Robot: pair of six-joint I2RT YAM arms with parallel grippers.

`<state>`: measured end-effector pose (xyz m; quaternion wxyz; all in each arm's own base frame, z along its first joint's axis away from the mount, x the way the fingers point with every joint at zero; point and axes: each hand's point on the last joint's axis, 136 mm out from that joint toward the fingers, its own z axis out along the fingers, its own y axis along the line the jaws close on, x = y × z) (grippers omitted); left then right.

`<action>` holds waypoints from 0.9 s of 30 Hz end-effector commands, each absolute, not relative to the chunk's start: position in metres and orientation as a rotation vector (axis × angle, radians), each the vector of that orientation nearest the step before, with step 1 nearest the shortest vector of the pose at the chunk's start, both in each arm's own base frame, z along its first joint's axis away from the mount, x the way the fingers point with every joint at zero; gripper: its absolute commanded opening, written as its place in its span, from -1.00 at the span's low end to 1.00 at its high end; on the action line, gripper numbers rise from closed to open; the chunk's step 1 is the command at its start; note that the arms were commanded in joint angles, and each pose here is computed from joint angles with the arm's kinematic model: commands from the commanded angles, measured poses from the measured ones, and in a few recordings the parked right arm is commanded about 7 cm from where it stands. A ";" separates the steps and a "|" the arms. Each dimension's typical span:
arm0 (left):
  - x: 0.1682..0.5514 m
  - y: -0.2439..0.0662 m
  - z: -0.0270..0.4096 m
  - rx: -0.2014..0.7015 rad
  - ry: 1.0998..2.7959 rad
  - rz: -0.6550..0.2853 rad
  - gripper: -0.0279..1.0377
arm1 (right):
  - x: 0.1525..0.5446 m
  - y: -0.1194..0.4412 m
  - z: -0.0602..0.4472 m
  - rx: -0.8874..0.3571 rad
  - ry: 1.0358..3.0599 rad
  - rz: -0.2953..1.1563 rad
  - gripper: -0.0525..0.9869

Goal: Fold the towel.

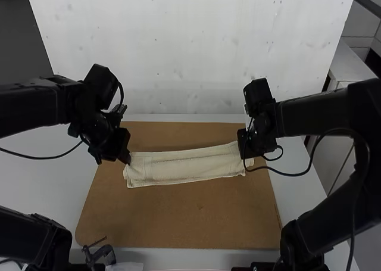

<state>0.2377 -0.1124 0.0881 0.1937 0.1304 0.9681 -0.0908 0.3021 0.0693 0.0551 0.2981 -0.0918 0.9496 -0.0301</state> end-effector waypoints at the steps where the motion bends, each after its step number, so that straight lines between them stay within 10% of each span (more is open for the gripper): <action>1: 0.242 -0.099 0.076 0.326 2.726 -0.158 -0.91 | 0.310 0.068 0.058 -0.247 2.506 -0.136 -0.87; 27: 0.336 -0.071 0.026 0.181 2.770 0.000 -0.91 | 0.364 0.079 0.022 -0.158 2.505 -0.140 -0.77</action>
